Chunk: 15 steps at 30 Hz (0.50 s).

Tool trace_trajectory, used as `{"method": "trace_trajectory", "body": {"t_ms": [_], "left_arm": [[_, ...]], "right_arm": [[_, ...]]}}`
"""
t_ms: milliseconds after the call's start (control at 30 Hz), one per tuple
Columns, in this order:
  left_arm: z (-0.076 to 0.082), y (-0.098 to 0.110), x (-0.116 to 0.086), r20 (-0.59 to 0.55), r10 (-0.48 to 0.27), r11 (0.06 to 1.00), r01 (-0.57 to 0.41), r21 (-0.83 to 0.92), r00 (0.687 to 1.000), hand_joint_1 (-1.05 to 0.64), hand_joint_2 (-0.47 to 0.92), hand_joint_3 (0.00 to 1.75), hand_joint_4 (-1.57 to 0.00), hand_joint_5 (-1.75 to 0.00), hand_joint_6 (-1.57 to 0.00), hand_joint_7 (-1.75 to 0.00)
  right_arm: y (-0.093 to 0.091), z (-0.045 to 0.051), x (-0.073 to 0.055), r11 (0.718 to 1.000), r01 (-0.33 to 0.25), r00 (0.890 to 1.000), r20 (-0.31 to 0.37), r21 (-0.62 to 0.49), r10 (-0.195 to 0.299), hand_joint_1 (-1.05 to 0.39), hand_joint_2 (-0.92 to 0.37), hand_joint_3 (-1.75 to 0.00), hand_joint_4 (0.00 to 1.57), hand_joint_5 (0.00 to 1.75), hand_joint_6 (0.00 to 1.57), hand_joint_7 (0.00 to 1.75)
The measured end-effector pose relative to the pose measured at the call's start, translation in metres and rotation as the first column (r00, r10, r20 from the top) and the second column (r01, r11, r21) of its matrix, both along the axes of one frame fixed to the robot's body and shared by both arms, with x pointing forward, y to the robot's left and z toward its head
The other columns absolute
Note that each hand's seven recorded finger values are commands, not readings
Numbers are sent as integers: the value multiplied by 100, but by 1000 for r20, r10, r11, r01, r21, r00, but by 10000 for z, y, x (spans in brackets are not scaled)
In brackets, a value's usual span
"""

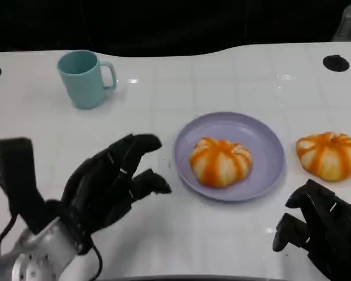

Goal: Grasp the bread from the table and place it into the plate.

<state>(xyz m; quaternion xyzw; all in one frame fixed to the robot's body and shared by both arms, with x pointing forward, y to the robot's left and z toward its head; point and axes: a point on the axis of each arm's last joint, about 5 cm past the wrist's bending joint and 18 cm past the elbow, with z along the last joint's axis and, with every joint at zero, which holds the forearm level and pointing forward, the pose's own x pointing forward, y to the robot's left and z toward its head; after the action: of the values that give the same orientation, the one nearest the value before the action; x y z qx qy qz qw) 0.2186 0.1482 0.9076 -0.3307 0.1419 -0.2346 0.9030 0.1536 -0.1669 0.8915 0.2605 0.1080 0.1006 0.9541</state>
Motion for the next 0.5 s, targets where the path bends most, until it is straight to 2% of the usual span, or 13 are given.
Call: {"method": "trace_trajectory", "body": {"t_ms": [167, 367, 500], "left_arm": [[-42, 5, -186, -63, 34, 999, -34, 2, 997, -53, 92, 50, -63, -175, -48, -159], [-67, 9, -329, -136, 72, 997, -76, -21, 988, -52, 92, 49, -62, -175, -49, -153], [-94, 7, -379, -164, 100, 993, -108, -44, 981, -53, 92, 43, -69, -175, -52, -155]], "right_arm": [[6, 7, -5, 1000, 1, 1000, 1, -1, -1, -64, -92, -11, 77, 168, 68, 147], [4, 12, -13, 1000, 0, 1000, -3, 0, 0, -62, -92, -12, 76, 167, 66, 145], [0, 13, -20, 1000, 2, 1000, -4, -1, -2, -62, -92, -13, 74, 169, 64, 148]]}}
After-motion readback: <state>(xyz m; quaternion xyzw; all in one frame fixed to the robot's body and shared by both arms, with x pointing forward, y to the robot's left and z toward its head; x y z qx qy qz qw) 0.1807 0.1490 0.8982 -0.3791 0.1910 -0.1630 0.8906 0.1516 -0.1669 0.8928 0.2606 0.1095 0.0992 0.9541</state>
